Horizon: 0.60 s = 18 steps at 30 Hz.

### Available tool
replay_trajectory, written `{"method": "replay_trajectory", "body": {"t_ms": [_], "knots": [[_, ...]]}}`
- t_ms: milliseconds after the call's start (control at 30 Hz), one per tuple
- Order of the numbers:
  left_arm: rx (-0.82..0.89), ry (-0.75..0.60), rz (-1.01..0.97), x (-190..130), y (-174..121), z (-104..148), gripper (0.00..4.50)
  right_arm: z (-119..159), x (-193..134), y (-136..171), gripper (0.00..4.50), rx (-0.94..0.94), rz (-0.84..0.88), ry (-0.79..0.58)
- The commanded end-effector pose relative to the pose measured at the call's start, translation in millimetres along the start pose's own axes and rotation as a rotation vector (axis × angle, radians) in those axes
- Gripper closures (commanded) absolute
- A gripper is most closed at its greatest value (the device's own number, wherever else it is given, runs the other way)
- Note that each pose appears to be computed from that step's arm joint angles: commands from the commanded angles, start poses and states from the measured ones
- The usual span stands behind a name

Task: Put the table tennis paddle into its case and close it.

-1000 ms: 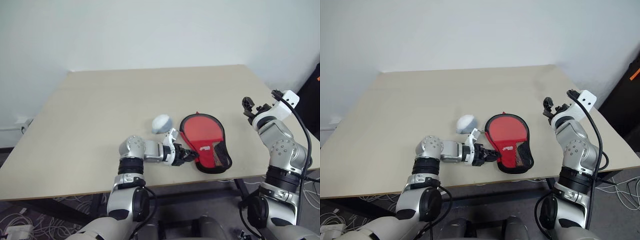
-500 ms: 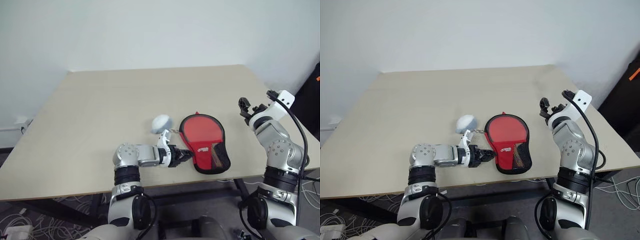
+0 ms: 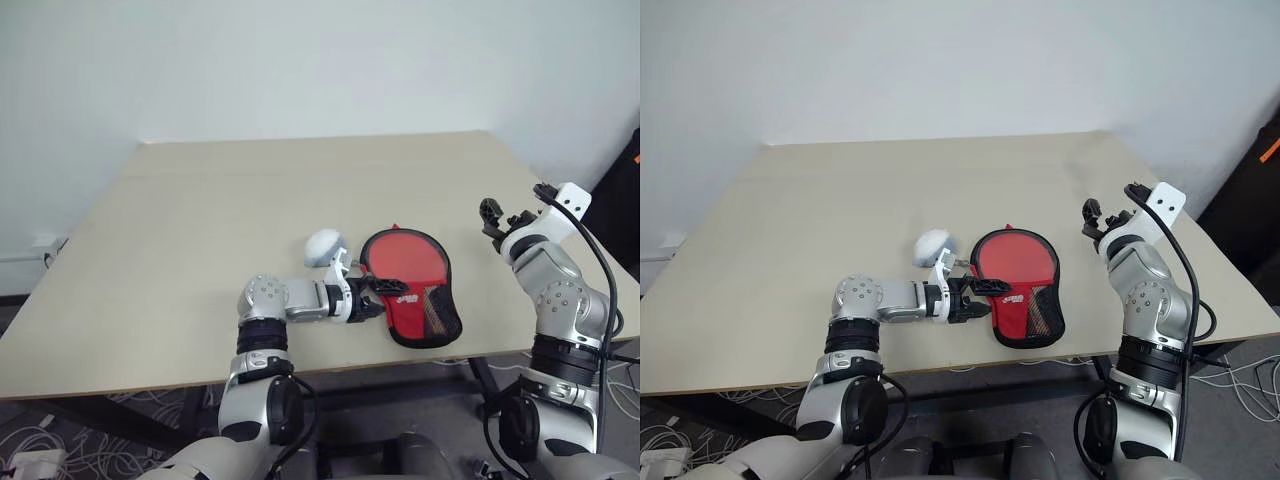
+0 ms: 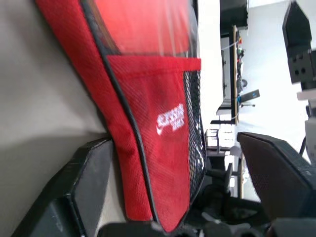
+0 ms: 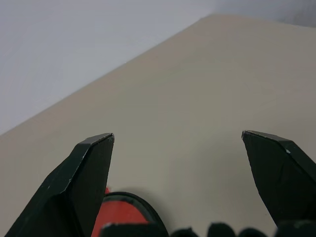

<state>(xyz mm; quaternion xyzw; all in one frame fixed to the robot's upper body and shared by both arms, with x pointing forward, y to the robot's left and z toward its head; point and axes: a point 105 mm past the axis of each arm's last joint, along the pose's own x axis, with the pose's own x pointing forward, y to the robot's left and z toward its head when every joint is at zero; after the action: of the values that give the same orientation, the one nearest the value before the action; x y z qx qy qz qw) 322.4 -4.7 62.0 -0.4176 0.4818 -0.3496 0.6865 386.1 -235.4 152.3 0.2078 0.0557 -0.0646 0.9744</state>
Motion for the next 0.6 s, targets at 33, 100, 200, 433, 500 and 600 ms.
{"method": "replay_trajectory", "body": {"t_ms": [33, 100, 200, 433, 500, 600], "knots": [[0.008, -0.01, -0.015, 20, -18, 2, 0.2, 17, -3, 5, 0.0, -0.008, 0.013, -0.068], [0.011, 0.006, -0.023, 25, -21, -2, 0.2, 17, -3, 5, 0.0, -0.007, 0.012, -0.069], [0.011, 0.03, -0.048, 32, -25, -9, 0.2, 18, -4, 4, 0.0, -0.008, 0.005, -0.072], [0.03, 0.107, -0.035, 43, -21, -32, 1.48, 18, -4, 0, 0.0, -0.004, -0.01, -0.076], [0.032, 0.115, -0.042, 45, -21, -35, 2.2, 18, -3, 1, 0.0, -0.005, -0.011, -0.075], [0.047, 0.14, -0.032, 45, -21, -39, 2.85, 17, -3, 1, 0.0, -0.004, -0.011, -0.073]]}}
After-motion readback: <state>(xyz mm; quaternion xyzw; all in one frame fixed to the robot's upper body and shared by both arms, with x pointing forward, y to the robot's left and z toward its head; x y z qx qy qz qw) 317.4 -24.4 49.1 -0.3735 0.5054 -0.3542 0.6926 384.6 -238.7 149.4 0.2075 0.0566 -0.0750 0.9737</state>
